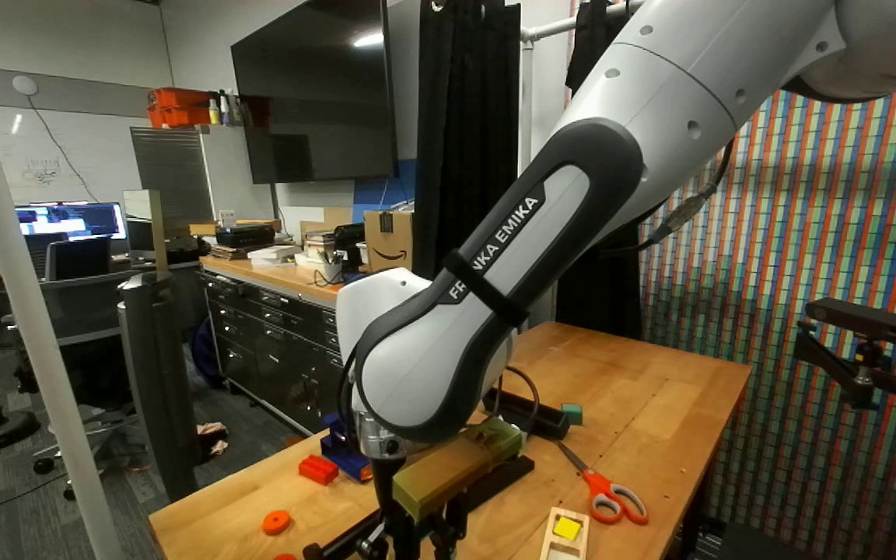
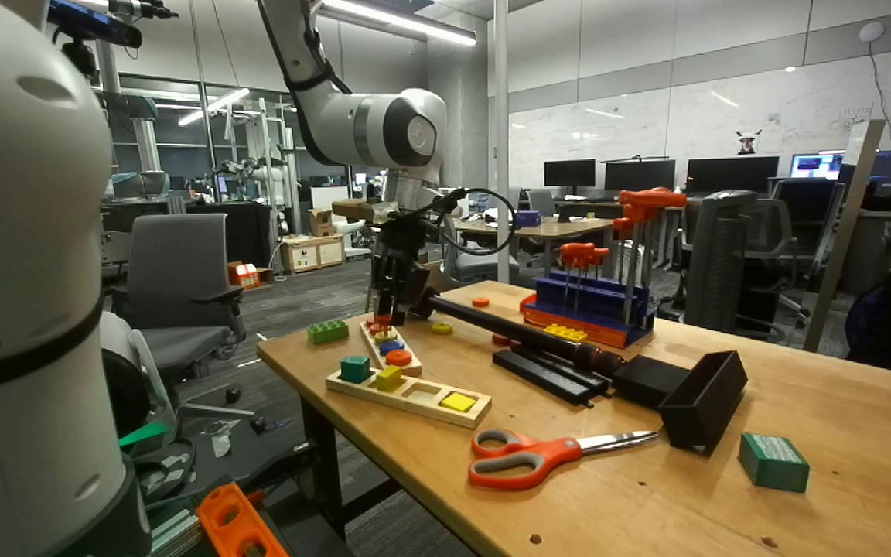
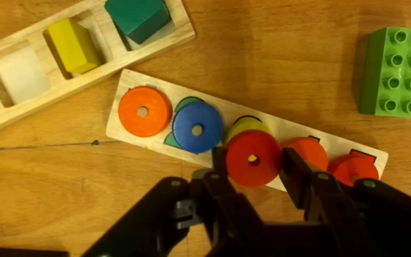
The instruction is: Take the round orange and yellow blocks from the table and put them on the third and fourth position from the right on the wooden board respectively
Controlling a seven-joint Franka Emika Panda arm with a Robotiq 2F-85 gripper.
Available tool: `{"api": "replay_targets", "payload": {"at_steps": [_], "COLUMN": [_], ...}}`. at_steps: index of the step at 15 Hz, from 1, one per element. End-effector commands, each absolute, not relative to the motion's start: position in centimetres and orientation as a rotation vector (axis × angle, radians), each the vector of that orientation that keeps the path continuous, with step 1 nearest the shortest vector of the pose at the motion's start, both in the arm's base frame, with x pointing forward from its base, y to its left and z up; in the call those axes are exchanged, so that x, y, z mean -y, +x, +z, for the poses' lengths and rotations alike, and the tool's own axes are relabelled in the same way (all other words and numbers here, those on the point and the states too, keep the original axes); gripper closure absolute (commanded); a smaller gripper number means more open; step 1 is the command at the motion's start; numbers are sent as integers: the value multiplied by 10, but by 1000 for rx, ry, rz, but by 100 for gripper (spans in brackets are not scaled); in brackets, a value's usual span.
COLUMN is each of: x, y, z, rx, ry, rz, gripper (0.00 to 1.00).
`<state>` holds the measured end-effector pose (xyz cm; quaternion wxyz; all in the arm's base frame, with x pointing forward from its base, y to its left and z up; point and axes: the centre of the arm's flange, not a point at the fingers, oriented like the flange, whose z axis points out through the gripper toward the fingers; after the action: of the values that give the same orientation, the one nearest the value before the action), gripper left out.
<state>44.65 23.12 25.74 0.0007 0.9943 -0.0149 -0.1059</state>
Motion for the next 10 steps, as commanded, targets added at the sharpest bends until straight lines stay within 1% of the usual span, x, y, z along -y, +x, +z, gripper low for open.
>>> {"api": "replay_targets", "payload": {"at_steps": [1, 10], "x": [-230, -234], "y": [455, 450], "z": [247, 249], "rx": [39, 48], "ry": [3132, 3131], "rz": [-335, -362], "gripper": [76, 76]}}
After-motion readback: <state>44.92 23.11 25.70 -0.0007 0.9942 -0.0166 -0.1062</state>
